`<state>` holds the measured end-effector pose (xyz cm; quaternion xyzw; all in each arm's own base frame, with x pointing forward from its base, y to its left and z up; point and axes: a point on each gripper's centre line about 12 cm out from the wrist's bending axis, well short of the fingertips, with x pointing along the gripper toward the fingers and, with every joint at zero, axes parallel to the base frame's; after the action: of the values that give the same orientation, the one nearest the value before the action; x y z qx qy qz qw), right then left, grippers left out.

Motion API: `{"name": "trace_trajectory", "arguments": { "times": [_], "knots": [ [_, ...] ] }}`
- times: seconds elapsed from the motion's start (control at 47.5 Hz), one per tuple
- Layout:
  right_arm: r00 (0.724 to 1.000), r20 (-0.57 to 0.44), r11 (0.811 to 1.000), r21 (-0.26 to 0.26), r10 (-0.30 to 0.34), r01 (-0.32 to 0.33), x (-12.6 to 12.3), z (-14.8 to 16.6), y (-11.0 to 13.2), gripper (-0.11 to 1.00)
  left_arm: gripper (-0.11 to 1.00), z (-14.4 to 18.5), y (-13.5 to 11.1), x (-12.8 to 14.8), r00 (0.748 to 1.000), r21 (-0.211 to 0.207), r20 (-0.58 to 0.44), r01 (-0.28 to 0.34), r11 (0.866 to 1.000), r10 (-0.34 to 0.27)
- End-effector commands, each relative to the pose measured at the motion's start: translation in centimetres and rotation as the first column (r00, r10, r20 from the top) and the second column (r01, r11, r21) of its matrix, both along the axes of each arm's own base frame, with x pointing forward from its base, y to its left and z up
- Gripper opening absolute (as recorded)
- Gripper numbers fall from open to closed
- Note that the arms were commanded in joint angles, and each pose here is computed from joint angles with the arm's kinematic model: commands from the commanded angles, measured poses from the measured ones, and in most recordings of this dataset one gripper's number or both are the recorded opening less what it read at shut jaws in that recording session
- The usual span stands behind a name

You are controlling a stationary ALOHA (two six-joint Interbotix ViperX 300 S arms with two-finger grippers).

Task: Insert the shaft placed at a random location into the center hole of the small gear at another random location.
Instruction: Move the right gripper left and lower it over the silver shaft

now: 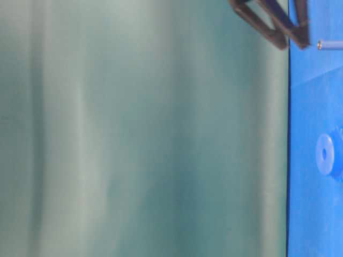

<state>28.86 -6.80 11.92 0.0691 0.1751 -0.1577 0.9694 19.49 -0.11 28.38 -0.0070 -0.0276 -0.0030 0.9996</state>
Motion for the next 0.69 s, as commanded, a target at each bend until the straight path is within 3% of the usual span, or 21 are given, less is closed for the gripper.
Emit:
{"name": "trace_trajectory", "arguments": {
  "times": [0.0, 0.421, 0.547, 0.673],
  "knots": [
    [1.000, 0.002, 1.000, 0.006, -0.030, 0.030, 0.7, -0.7, -0.6, 0.75, 0.00, 0.4, 0.1, 0.1, 1.000, 0.000, 0.012, -0.006, 1.000, 0.006],
    [0.998, -0.010, 0.998, 0.013, -0.066, 0.066, 1.1, -2.0, -1.1, 0.72, 0.00, 0.1, 0.1, 0.0, 1.000, -0.002, 0.005, -0.008, 1.000, 0.008],
    [0.998, -0.012, 0.998, 0.016, -0.068, 0.068, 0.8, -2.0, -1.0, 0.58, 0.00, 0.1, 0.1, 0.0, 1.000, -0.002, 0.005, -0.008, 1.000, 0.008],
    [0.998, -0.016, 0.998, 0.017, -0.068, 0.068, 0.6, -2.0, -1.0, 0.31, 0.00, 0.1, 0.1, 0.0, 1.000, -0.002, 0.006, -0.008, 1.000, 0.008]
  ]
}}
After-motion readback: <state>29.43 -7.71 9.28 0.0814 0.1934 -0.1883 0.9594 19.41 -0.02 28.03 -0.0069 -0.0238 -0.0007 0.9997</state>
